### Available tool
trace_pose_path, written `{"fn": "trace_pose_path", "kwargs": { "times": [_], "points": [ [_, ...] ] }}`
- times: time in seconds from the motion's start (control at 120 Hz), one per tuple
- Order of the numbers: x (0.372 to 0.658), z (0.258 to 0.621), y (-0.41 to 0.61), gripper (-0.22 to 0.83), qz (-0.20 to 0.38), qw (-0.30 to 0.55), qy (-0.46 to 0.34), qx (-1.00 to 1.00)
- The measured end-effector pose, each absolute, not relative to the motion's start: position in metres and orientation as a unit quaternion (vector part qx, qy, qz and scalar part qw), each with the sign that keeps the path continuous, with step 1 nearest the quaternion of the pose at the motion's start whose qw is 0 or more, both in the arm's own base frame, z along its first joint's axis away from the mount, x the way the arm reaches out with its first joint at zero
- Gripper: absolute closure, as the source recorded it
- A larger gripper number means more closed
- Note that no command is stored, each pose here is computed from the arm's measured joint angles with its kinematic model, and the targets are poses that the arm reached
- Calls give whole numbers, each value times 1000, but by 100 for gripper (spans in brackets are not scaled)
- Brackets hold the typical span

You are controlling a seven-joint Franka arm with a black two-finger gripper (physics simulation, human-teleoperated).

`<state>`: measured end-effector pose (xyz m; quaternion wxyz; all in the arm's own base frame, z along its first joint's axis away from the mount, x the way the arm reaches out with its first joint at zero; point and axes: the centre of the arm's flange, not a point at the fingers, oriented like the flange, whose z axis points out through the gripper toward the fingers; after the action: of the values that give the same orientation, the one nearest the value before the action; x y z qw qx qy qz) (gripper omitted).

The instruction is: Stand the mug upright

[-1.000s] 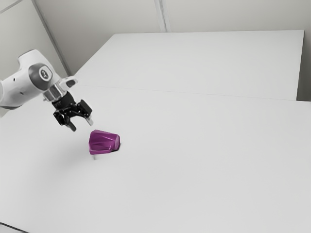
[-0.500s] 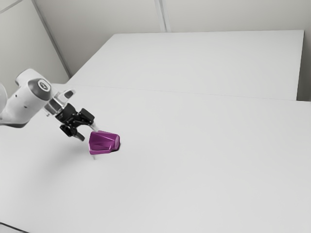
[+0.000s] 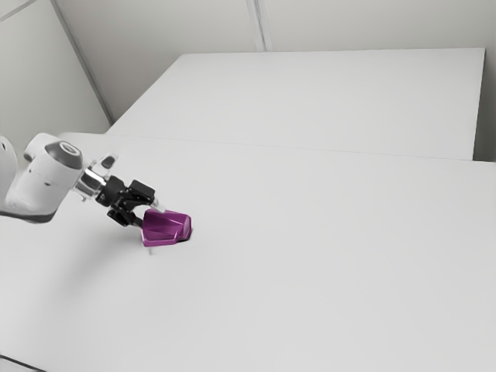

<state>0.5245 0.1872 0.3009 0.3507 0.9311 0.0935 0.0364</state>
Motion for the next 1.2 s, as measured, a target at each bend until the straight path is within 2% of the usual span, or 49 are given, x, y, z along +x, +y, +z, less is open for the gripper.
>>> {"fn": "trace_pose_path", "kwargs": {
  "times": [0.408,0.5,0.667,0.775,0.967,1.2],
  "points": [
    [525,287,177,3,86,413,67,904],
    [522,284,179,14,94,423,64,899],
    [521,284,177,49,105,432,47,894],
    [522,286,175,63,112,433,34,894],
    [527,300,161,73,126,432,1,893],
    [535,343,132,77,148,415,-56,896]
  ]
}}
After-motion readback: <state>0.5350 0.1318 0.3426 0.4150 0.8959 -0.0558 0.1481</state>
